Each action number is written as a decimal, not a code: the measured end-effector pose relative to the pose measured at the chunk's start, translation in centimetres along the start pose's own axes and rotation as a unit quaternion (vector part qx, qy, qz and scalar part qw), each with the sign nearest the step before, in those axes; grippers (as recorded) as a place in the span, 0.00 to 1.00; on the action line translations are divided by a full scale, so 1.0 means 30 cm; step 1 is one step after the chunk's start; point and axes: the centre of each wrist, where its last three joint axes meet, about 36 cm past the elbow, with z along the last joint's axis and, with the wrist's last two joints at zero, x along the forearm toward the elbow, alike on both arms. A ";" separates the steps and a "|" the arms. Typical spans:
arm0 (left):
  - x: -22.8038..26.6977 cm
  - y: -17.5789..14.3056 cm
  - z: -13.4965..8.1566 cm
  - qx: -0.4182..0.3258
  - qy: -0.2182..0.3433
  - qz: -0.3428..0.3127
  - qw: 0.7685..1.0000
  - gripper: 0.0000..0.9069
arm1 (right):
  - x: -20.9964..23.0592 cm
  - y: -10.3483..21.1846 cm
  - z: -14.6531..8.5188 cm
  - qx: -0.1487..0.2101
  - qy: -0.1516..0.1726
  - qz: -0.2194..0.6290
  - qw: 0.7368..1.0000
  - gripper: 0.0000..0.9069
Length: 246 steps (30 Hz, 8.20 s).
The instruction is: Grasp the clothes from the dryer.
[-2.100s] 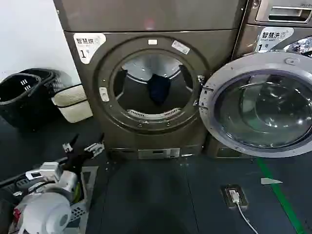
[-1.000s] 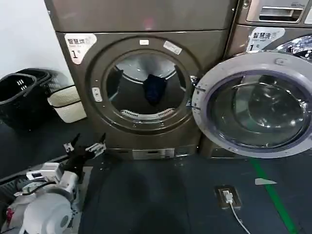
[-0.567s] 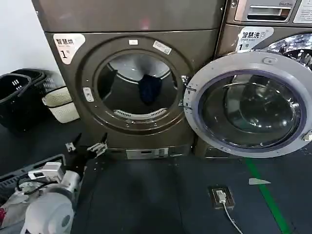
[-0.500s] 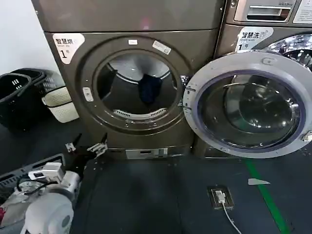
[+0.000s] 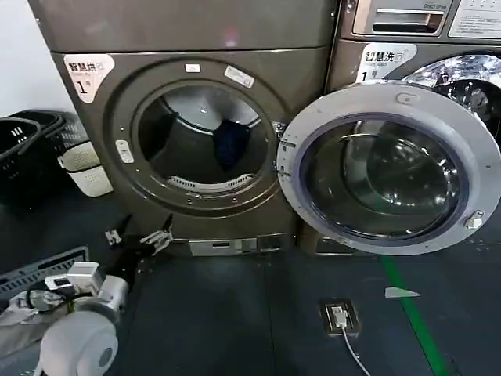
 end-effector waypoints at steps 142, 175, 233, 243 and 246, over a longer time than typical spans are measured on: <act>-0.086 -0.040 -0.011 -0.004 -0.010 0.020 1.000 1.00 | 0.021 -0.030 -0.067 -0.021 -0.055 -0.026 0.998 1.00; -0.112 -0.056 -0.004 -0.006 -0.011 0.025 1.000 1.00 | 0.019 -0.048 -0.074 -0.011 -0.060 -0.016 0.998 1.00; -1.059 -0.119 -0.051 -0.033 0.042 0.017 0.998 1.00 | 0.018 -0.044 -0.083 -0.016 -0.069 -0.027 0.997 1.00; -1.121 -0.056 -0.061 -0.064 0.068 0.053 0.994 1.00 | 0.019 -0.043 -0.085 -0.017 -0.069 -0.030 0.997 1.00; -1.141 -0.033 -0.064 -0.077 0.075 0.074 0.991 1.00 | 0.020 -0.042 -0.086 -0.017 -0.069 -0.030 0.997 1.00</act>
